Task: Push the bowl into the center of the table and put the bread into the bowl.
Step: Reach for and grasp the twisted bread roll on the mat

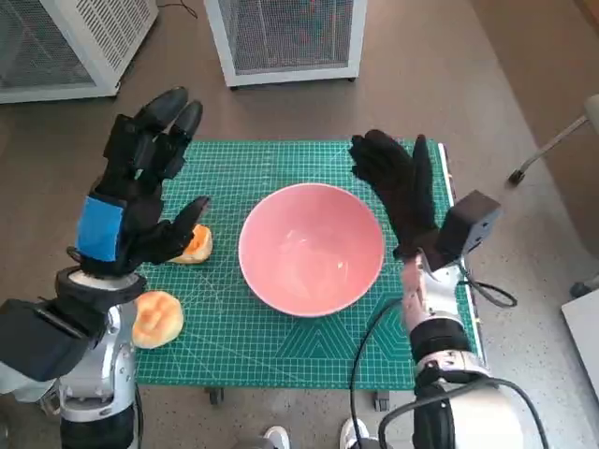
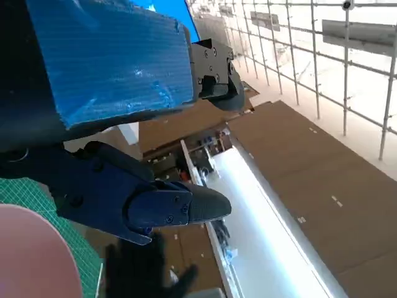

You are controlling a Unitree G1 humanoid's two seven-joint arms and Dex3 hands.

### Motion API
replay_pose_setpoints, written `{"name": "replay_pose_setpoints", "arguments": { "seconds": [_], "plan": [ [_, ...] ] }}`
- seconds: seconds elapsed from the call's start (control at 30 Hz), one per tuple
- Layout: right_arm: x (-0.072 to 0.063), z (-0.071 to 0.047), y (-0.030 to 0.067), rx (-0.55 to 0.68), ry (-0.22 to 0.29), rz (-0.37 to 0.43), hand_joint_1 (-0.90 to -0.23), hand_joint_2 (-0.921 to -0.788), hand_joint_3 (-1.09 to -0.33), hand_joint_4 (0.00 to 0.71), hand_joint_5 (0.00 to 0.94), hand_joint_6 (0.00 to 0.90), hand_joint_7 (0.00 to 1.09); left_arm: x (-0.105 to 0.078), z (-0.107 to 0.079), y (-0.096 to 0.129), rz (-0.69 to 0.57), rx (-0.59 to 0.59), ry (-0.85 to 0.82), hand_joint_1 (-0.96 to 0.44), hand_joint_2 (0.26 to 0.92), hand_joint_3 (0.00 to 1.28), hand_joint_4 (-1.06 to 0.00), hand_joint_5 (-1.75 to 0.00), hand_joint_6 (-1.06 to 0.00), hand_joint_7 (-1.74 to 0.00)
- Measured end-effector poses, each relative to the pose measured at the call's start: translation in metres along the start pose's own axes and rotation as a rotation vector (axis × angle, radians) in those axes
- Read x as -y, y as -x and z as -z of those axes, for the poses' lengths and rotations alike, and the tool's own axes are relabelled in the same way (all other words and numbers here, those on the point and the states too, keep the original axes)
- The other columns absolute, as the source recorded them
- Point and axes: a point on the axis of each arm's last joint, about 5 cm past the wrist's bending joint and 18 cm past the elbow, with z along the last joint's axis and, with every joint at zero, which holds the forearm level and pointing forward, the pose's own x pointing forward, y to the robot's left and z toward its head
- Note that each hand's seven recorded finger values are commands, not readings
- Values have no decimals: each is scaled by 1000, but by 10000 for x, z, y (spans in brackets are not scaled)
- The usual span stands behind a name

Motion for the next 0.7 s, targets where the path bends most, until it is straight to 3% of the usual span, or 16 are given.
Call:
{"name": "replay_pose_setpoints", "arguments": {
  "seconds": [0.47, 0.7],
  "plan": [
    [98, -406, -129, 364, 40, -161, -476, -921, -491, 531, 0, 665, 5, -30, -87, -2, -13, 25, -29, -560, 921, 342, -264, 0, 0, -657],
    [119, -536, -146, 478, 45, -230, -456, -921, -477, 514, 0, 657, 1, -210, -233, 14, 41, 5, -256, -526, 921, 282, -268, -2, 0, -654]
  ]
}}
